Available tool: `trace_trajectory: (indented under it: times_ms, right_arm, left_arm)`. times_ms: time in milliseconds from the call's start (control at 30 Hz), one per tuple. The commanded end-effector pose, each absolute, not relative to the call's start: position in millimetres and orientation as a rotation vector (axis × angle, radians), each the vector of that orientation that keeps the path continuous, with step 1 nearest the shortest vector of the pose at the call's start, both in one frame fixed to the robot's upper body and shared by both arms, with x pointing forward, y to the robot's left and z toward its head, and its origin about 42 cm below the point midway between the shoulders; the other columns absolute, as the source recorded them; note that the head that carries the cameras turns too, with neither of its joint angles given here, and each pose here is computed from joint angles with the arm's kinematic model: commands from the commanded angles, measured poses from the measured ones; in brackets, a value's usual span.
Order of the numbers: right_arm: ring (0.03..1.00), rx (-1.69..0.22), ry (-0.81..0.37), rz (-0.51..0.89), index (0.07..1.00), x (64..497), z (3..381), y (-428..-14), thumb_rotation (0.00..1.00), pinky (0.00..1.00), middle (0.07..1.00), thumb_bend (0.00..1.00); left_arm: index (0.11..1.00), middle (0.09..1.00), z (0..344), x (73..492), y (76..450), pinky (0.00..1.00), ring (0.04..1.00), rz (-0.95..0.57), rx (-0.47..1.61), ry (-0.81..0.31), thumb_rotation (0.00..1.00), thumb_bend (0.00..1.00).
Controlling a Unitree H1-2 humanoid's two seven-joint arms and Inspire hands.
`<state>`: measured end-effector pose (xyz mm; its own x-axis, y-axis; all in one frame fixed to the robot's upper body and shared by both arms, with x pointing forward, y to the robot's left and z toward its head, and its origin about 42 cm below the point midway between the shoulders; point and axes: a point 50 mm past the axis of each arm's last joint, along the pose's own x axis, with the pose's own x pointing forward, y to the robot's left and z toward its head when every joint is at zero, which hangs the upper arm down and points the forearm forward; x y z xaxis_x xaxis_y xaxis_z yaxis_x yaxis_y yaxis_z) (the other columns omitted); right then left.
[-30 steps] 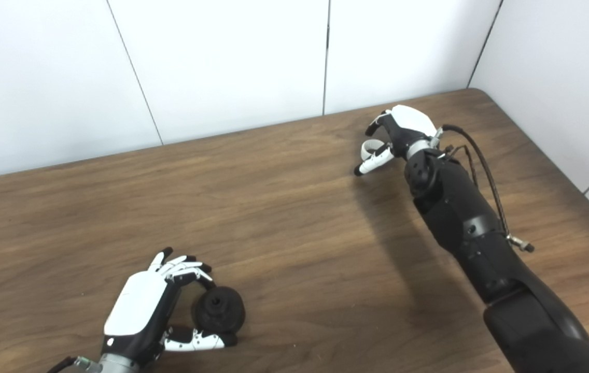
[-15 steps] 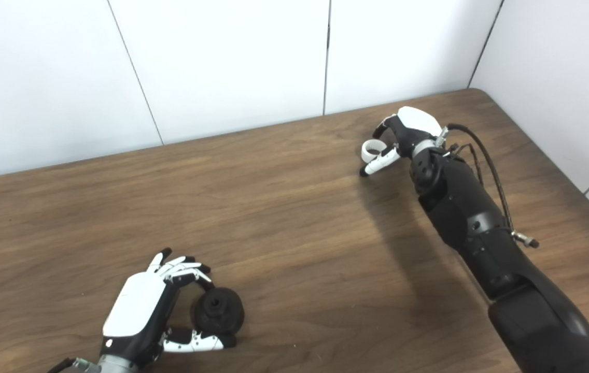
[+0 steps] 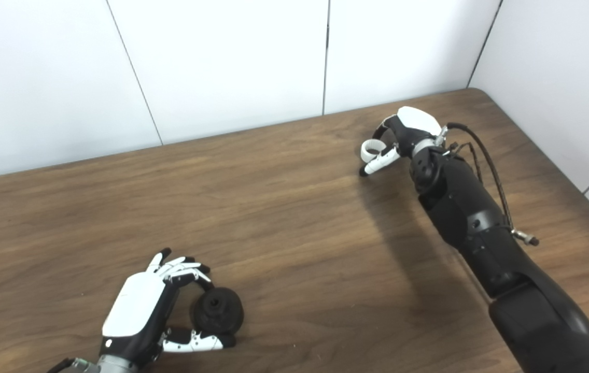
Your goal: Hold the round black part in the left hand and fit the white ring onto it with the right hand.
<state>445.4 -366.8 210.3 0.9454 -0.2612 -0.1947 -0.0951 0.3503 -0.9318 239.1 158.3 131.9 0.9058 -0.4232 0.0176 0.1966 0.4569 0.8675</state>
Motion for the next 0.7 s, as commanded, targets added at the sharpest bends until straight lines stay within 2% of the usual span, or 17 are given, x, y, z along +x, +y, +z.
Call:
trace_trajectory:
  times_ms: [0,67,133,200,367,667]
  right_arm:
    - [0.984,-1.238,0.27,-0.157,0.672,454.6,241.5,-370.9,0.26,0.92,0.921,0.74]
    - [0.98,-1.236,0.269,-0.157,0.649,454.7,239.8,-370.5,0.24,0.92,0.915,0.73]
    - [0.974,-1.227,0.261,-0.161,0.524,454.7,238.0,-370.1,0.16,0.91,0.903,0.56]
    - [0.964,-1.22,0.248,-0.166,0.497,454.2,236.4,-370.3,0.14,0.9,0.885,0.53]
    - [0.949,-1.22,0.233,-0.165,0.487,451.5,235.8,-370.8,0.13,0.9,0.853,0.52]
    - [0.952,-1.218,0.249,-0.18,0.487,445.4,233.2,-378.1,0.13,0.91,0.853,0.52]
  left_arm:
    - [0.485,0.749,127.1,235.7,167.4,1.0,0.857,-0.394,1.076,-0.202,0.05,0.52]
    - [0.485,0.751,127.7,235.6,167.6,1.0,0.859,-0.393,1.072,-0.2,0.05,0.52]
    - [0.484,0.746,127.4,235.6,168.1,1.0,0.854,-0.389,1.072,-0.205,0.05,0.52]
    - [0.485,0.748,127.8,235.5,168.2,1.0,0.856,-0.39,1.077,-0.2,0.05,0.52]
    - [0.485,0.753,128.6,235.3,168.0,1.0,0.863,-0.395,1.076,-0.194,0.05,0.52]
    - [0.484,0.748,128.3,236.7,166.6,1.0,0.859,-0.392,1.068,-0.205,0.05,0.52]
